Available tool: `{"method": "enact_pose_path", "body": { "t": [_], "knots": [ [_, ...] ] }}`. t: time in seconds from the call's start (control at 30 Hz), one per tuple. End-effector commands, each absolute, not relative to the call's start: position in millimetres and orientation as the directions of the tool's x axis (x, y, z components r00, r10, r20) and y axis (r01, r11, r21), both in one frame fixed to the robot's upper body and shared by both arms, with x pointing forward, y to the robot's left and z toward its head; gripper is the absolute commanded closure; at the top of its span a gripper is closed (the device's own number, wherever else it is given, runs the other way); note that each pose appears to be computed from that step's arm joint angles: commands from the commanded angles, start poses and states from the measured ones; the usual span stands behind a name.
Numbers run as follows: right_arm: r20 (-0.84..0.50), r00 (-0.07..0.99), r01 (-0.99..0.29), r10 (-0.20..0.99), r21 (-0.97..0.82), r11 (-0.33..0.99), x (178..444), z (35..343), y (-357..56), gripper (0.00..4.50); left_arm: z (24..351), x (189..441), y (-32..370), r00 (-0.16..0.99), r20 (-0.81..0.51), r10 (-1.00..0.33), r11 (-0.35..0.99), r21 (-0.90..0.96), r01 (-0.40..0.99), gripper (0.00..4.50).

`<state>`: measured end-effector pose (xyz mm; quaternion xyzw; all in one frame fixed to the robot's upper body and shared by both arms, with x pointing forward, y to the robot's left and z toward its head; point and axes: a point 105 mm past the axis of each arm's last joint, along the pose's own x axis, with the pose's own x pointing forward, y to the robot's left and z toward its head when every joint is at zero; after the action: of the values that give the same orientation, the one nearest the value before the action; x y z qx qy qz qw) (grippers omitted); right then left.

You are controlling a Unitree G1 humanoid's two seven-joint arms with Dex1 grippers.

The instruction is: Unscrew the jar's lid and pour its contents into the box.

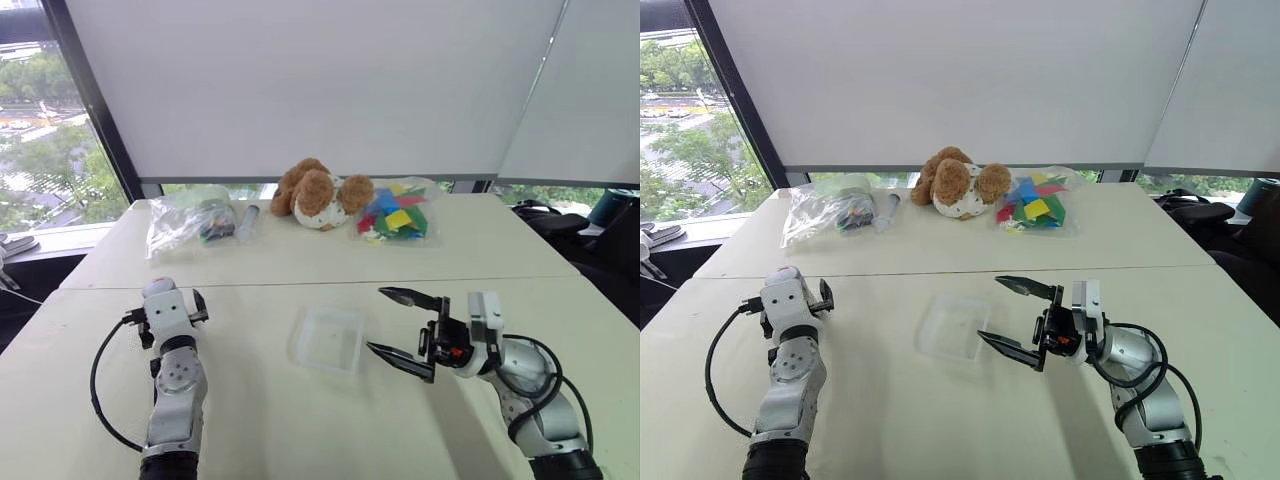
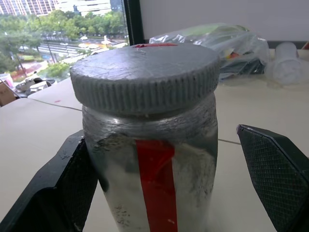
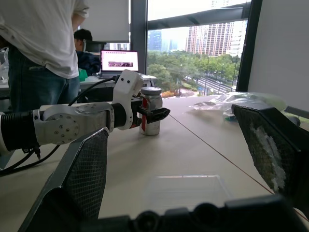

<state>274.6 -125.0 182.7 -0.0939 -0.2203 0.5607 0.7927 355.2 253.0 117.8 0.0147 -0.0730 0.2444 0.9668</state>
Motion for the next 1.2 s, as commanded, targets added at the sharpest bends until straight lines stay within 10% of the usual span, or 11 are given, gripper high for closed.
{"method": "enact_pose_path", "body": {
  "t": [0.03, 0.13, 0.33, 0.47, 0.6, 0.73, 1.2],
  "knots": [
    [0.261, 0.258, -0.824, 0.930, -0.443, 0.352, 268, 196, -124, 0.00, 125, 354, 260, 0.855, 0.182, 0.485, 0.870, 0.003, -0.494, 0.86],
    [0.263, 0.269, -0.819, 0.926, -0.444, 0.364, 268, 197, -125, 0.00, 122, 351, 261, 0.861, 0.174, 0.479, 0.873, 0.007, -0.487, 2.29],
    [0.268, 0.285, -0.807, 0.920, -0.451, 0.381, 268, 201, -127, 0.00, 161, 340, 265, 0.894, 0.343, 0.289, 0.957, -0.061, -0.285, 2.30],
    [0.279, 0.296, -0.820, 0.913, -0.415, 0.393, 269, 216, -126, 0.00, 208, 324, 226, 0.871, 0.409, -0.272, 0.953, -0.012, 0.303, 2.30],
    [0.241, 0.352, -0.891, 0.904, -0.210, 0.403, 274, 239, -101, 0.00, 212, 284, 176, 0.574, 0.125, -0.809, 0.587, 0.158, 0.794, 2.30],
    [0.230, 0.296, -0.936, 0.927, -0.125, 0.330, 270, 255, -70, 0.00, 199, 271, 151, 0.390, -0.041, -0.920, 0.380, 0.149, 0.913, 2.30],
    [-0.008, 0.146, -0.975, 0.989, -0.168, 0.143, 271, 246, -11, 0.00, 188, 274, 87, 0.200, 0.012, -0.980, 0.199, 0.198, 0.960, 2.30]
  ]
}}
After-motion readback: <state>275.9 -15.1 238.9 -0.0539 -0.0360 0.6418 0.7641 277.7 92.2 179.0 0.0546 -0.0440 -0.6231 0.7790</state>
